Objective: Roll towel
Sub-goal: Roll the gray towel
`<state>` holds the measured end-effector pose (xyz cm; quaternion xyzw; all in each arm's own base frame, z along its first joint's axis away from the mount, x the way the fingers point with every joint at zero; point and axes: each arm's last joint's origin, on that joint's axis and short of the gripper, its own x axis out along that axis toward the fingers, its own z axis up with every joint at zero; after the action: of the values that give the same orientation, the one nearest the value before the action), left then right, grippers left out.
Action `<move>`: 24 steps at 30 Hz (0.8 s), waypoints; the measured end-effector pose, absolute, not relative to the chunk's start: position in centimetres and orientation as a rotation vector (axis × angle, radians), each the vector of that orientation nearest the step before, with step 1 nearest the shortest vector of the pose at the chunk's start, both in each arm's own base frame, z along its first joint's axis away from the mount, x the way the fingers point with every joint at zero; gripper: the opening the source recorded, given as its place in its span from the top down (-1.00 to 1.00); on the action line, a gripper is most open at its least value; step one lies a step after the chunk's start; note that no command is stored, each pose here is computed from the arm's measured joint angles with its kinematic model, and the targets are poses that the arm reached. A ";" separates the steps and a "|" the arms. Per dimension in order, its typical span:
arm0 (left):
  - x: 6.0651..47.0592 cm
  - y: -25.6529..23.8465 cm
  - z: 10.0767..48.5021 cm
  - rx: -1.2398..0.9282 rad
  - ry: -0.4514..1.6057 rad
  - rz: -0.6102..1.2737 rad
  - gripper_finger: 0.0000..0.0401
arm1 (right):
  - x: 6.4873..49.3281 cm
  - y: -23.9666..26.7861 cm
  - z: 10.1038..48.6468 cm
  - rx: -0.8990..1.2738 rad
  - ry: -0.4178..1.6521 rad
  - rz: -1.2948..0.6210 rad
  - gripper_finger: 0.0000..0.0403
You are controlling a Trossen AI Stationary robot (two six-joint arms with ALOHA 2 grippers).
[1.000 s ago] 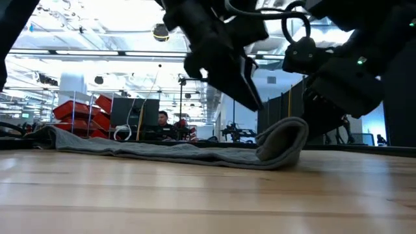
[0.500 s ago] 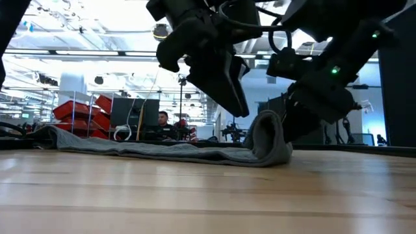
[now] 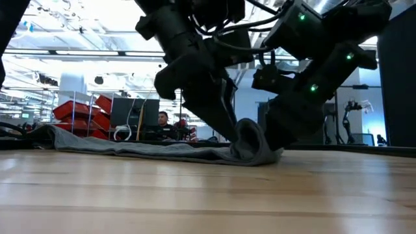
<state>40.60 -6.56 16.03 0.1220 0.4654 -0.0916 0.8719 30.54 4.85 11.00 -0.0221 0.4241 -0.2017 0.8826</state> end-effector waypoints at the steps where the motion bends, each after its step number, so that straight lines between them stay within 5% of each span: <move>1: 40.5 -6.5 15.8 0.247 0.976 -0.186 0.33 | 30.6 4.9 11.0 -0.047 0.879 -0.419 -0.12; 24: 39.2 -9.6 14.4 -0.115 0.955 0.089 0.33 | 31.0 4.3 11.2 -0.061 0.871 -0.413 -0.12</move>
<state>39.20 -9.63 14.43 -0.0554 0.4591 0.0430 0.8856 31.00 4.35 11.18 -0.0294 0.4186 -0.1984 0.8857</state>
